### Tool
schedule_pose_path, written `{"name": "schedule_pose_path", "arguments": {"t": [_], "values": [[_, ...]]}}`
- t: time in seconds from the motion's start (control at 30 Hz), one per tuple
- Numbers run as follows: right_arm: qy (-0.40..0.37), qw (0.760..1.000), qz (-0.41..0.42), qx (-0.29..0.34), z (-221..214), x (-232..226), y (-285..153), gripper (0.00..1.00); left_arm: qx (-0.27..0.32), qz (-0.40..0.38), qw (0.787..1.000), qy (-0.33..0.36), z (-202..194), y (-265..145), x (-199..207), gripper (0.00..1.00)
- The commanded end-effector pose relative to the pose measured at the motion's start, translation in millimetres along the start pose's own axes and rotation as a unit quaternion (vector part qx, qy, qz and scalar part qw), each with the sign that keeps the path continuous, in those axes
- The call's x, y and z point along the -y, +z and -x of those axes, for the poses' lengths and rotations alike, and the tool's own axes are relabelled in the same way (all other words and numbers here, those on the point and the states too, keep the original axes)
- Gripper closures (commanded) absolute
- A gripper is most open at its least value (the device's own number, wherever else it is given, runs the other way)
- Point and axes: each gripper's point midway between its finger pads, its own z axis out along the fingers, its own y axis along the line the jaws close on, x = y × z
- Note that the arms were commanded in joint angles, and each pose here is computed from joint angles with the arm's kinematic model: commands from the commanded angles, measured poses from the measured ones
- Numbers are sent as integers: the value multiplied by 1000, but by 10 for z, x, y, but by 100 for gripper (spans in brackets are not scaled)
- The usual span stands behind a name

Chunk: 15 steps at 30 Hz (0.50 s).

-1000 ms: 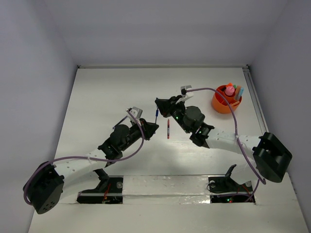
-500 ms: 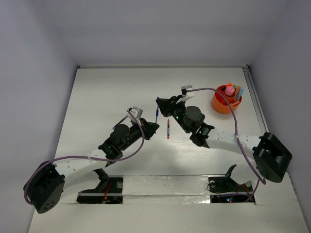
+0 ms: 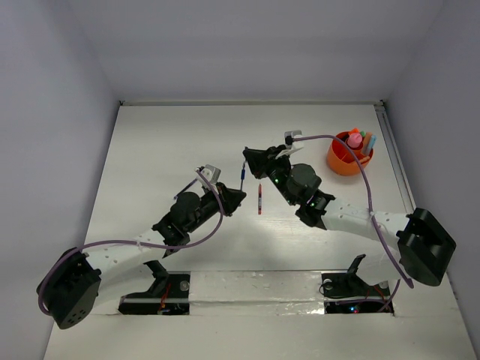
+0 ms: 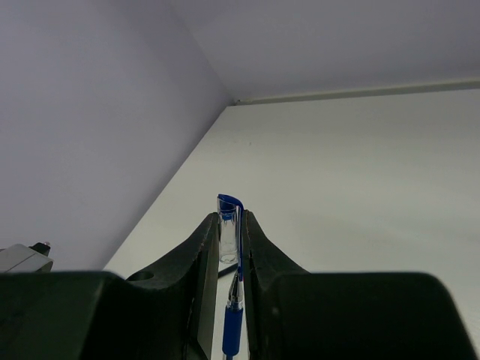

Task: Sort the stationery into containers
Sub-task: Close the pen cap on the pen.

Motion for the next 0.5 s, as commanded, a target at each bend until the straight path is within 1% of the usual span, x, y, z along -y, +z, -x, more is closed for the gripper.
{"name": "schedule_pose_path", "arguments": {"t": [0.0, 0.47], "values": [[9, 999, 10, 37, 227, -108, 13, 100, 30, -21, 999, -2, 169, -1, 111, 100], [1, 1000, -3, 11, -10, -16, 73, 100, 35, -22, 999, 0, 195, -20, 118, 100]]}}
